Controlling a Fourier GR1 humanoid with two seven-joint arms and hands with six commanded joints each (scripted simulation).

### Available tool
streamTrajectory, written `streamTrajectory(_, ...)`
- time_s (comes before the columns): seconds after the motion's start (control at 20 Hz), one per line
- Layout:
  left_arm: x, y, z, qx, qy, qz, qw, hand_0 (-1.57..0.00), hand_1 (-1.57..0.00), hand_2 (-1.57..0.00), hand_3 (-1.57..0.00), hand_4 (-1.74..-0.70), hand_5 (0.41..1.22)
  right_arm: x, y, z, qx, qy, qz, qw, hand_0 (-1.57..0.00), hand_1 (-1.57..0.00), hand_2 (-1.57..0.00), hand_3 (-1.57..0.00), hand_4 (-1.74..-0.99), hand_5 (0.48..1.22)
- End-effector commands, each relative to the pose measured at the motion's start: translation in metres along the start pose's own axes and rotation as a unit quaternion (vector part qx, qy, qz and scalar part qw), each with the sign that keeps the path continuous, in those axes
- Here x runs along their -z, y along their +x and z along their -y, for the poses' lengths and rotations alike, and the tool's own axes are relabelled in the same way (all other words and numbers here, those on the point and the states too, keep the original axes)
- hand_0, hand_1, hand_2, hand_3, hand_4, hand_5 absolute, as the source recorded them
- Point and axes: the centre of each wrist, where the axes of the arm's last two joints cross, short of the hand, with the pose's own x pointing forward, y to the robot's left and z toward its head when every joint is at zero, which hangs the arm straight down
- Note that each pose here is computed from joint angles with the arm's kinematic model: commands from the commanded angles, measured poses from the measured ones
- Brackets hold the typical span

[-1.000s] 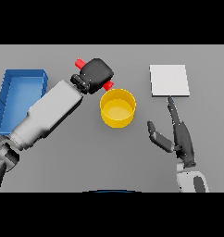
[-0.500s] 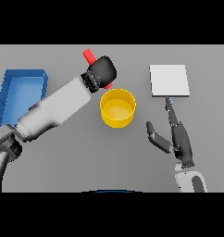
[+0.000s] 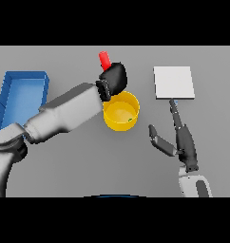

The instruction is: Pick up the red beaker and tilt it to pour out 1 green nut into yellow bowl. Pick up the yellow bowl and place it on the metallic measuring scale.

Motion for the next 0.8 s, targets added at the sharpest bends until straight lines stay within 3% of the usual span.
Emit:
streamTrajectory(0.0,0.0,-0.001,-0.006,0.022,-0.003,0.003,1.0,-1.57,-1.57,-1.57,-1.57,-1.73,1.221,0.003,0.003,0.001,0.003,0.0,0.004,1.0,0.0,0.0,0.0,0.0,-1.073,0.675)
streamTrajectory(0.3,0.006,-0.002,-0.027,0.106,-0.024,0.015,0.994,-1.57,-1.57,-1.57,-1.57,-1.73,1.221,0.003,0.003,0.0,-0.002,-0.005,0.001,1.0,0.0,0.0,0.0,0.0,-1.041,0.683)
streamTrajectory(0.35,0.005,-0.008,-0.033,0.106,-0.03,0.018,0.994,-1.57,-1.57,-1.57,-1.57,-1.73,1.221,0.002,0.004,0.002,-0.001,-0.004,0.003,1.0,0.0,0.0,0.0,0.0,-1.035,0.685)
streamTrajectory(0.45,0.002,-0.033,-0.035,0.093,-0.003,0.004,0.996,-1.57,-1.57,-1.57,-1.57,-1.73,1.221,0.002,0.003,0.001,0.0,-0.003,0.002,1.0,0.0,0.0,0.0,0.0,-1.035,0.684)
streamTrajectory(0.65,-0.009,-0.087,-0.048,0.053,-0.001,-0.039,0.998,-1.57,-1.57,-1.57,-1.57,-1.73,1.221,0.002,0.003,-0.003,-0.014,-0.002,0.009,1.0,0.0,0.0,0.0,0.0,-1.023,0.682)
streamTrajectory(0.75,-0.015,-0.114,-0.051,0.008,0.0,-0.079,0.997,-1.57,-1.57,-1.57,-1.02,-1.73,1.221,0.004,0.005,-0.005,-0.009,-0.002,0.006,1.0,0.0,0.0,0.0,0.0,-1.028,0.68)
